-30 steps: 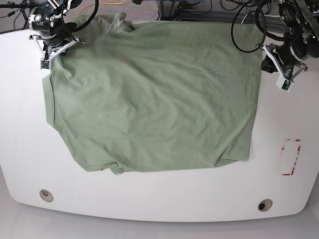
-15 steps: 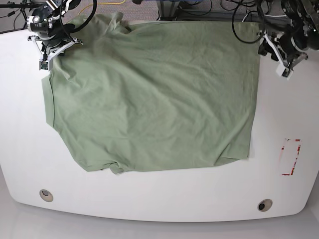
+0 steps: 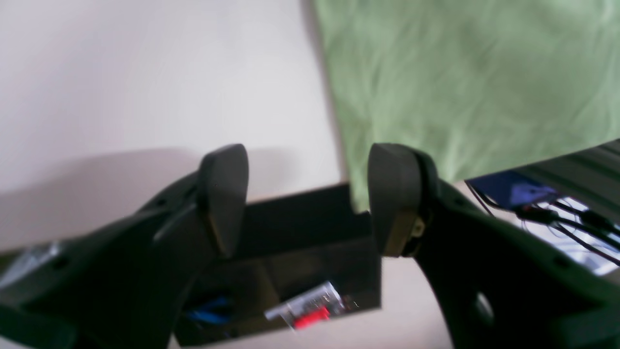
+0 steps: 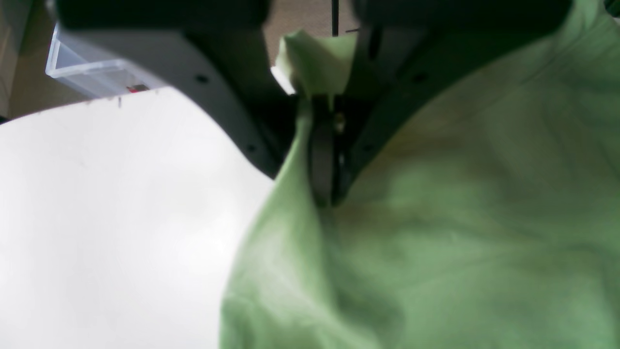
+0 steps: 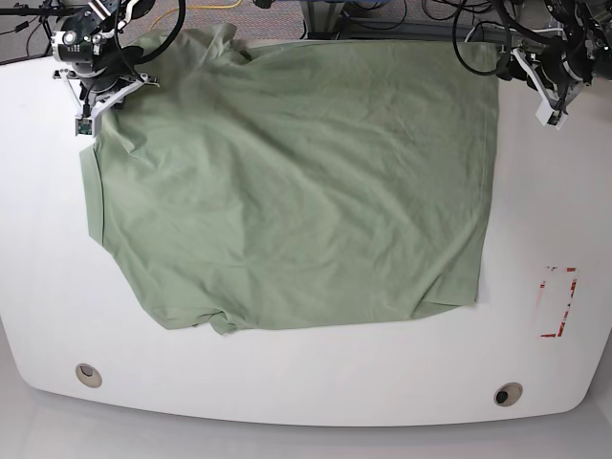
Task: Fold the T-shirt properly
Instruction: 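Grasp the polo's corners with both grippers and adjust the left grip, then pull the grasped corners with both grippers to tension the polo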
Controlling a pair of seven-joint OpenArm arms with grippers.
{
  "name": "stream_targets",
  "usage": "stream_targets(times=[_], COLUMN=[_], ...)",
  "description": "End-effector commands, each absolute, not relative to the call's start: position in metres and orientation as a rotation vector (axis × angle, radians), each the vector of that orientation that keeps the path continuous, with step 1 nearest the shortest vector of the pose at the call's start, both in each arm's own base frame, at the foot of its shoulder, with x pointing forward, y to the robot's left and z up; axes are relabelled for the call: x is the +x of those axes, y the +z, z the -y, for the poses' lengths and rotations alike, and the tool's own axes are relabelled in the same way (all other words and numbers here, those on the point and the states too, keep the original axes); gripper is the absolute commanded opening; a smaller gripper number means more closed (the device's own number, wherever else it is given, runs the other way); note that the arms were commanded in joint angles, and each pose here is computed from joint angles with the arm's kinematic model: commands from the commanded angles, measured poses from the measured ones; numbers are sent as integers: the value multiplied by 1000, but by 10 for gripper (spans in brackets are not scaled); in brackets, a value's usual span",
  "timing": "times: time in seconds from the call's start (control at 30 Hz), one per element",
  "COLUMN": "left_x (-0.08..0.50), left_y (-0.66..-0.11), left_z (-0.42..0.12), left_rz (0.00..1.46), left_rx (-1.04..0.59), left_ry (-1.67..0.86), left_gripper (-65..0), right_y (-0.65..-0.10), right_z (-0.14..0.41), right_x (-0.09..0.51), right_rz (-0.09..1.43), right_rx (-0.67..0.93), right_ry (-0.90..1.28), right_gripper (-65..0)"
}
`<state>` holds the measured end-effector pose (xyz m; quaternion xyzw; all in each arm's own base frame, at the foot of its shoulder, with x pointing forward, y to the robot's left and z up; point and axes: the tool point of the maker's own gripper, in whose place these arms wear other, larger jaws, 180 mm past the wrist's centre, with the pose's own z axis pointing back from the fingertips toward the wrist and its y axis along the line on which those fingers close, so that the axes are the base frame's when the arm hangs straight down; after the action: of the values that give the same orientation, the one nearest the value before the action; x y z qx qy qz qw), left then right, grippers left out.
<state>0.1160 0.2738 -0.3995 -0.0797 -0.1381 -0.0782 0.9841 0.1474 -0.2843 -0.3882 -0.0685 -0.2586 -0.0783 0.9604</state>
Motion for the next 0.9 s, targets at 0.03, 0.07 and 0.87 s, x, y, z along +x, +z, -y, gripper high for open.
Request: stream_targets(times=[0.03,0.07,0.87], left_x=[121,120,77], left_y=[-406,-410,-441], left_z=[-278,-276,-208], left_rz=[273,261,109], left_rx=[-179,-193,-349], left_ry=[-140,-139,-254], left_gripper=[-279,-279,-325], right_y=[-380,-380,-384], right_z=[288,288,288], right_x=[153,153,144], right_rz=[555,555,533], right_rx=[-154,-154,-155], right_ry=[-152,-152,-153], right_gripper=[-637,-637,-637])
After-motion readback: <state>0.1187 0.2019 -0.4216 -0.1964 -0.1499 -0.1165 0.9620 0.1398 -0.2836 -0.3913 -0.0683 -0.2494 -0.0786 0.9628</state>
